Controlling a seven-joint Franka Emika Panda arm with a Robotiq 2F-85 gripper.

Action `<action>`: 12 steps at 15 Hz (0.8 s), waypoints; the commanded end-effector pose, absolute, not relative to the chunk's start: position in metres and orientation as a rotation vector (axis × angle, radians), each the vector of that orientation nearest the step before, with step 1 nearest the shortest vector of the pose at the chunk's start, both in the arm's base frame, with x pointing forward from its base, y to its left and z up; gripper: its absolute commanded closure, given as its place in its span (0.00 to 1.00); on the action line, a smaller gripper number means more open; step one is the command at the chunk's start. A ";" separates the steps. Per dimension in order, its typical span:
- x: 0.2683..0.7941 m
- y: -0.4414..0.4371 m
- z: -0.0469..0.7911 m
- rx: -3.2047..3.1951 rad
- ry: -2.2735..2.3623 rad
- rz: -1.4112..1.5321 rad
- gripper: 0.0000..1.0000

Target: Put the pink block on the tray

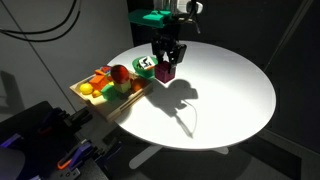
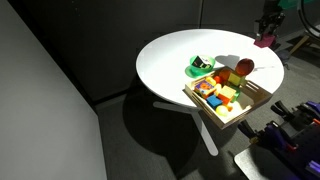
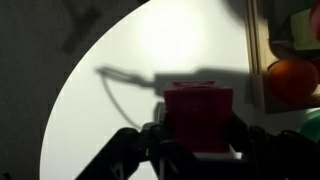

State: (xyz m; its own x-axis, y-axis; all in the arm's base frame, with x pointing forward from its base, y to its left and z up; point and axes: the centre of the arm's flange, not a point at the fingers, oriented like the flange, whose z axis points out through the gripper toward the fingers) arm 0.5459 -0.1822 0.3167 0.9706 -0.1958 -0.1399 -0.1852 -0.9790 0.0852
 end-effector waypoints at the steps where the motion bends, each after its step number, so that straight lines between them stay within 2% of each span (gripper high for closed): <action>1: 0.539 -0.162 0.345 3.054 -0.218 -0.187 0.69; 12: 0.520 -0.062 0.379 3.027 0.123 -0.214 0.69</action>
